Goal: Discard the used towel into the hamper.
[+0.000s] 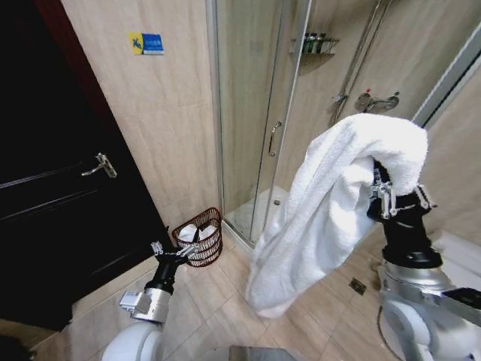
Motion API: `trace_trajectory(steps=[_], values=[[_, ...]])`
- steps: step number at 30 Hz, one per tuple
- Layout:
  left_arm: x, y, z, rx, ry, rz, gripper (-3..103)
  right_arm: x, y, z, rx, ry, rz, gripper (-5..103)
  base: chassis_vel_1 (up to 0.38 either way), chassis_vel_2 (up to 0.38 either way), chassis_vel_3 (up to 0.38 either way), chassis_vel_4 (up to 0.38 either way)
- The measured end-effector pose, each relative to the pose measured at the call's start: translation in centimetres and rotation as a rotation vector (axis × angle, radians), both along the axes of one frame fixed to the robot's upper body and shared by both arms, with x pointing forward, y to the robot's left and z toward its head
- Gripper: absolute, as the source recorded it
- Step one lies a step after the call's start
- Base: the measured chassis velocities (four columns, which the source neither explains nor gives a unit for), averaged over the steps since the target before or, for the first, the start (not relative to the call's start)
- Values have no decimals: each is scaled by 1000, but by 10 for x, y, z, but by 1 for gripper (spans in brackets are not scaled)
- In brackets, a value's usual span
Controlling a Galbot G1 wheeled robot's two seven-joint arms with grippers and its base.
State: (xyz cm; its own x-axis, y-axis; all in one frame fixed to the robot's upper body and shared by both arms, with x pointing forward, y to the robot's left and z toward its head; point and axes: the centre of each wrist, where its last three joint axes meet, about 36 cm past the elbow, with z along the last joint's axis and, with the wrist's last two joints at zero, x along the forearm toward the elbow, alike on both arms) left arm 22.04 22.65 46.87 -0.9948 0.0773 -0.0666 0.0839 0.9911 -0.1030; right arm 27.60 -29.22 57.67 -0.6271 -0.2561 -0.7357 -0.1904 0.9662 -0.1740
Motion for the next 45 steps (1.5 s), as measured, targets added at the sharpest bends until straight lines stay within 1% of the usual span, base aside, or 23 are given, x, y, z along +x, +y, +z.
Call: trace_trajectory(steps=[19, 45], values=[[0, 0, 0, 0, 0, 0, 100, 6, -2, 11, 10, -31, 43, 16, 37, 36, 38, 39], [0, 0, 0, 0, 0, 0, 100, 11, -3, 19, 13, -87, 50, 16, 121, 123, 120, 123]])
